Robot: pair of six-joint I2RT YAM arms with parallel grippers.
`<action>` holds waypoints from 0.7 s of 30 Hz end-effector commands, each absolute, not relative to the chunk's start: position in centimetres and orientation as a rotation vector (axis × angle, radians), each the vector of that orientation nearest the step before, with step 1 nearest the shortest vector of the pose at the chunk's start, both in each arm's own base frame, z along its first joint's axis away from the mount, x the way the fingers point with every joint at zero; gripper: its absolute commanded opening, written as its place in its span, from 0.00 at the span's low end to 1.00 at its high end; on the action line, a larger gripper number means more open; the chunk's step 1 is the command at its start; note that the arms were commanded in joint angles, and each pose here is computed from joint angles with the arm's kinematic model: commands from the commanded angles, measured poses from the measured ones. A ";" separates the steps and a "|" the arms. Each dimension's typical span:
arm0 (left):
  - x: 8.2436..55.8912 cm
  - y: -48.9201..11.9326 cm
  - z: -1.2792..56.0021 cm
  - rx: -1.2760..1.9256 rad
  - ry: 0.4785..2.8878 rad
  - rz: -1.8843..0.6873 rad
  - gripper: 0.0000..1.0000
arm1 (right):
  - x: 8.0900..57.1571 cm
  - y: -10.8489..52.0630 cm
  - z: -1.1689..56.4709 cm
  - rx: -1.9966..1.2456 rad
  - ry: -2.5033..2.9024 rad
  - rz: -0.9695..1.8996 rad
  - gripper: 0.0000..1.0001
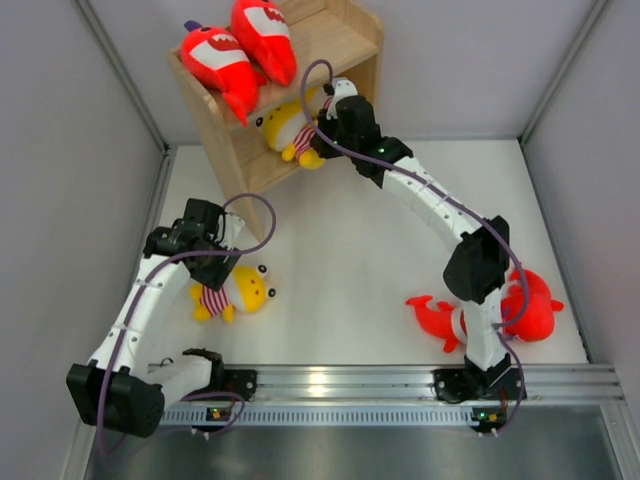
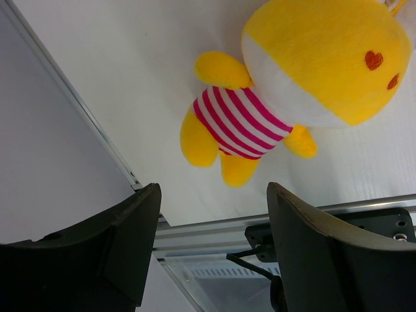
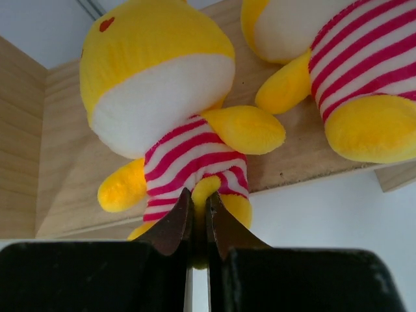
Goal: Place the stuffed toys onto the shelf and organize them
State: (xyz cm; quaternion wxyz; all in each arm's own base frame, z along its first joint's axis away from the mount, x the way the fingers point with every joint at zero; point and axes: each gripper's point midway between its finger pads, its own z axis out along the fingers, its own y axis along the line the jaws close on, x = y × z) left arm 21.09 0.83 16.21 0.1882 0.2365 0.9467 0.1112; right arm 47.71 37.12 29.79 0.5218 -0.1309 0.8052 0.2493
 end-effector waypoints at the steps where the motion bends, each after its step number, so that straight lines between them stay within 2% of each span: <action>1: 21.0 0.8 16.8 0.647 2.652 0.300 0.72 | 49.2 38.1 34.6 -0.241 1.771 0.648 0.00; 17: 21.0 0.5 16.7 0.652 2.654 0.281 0.72 | 52.3 37.7 33.4 -0.039 1.765 0.747 0.01; 18: 21.0 0.5 16.7 0.656 2.652 0.282 0.72 | 52.4 37.8 33.1 -0.036 1.770 0.750 0.03; 21: 20.9 0.6 16.6 0.654 2.654 0.281 0.72 | 52.7 37.3 32.8 -0.029 1.779 0.744 0.17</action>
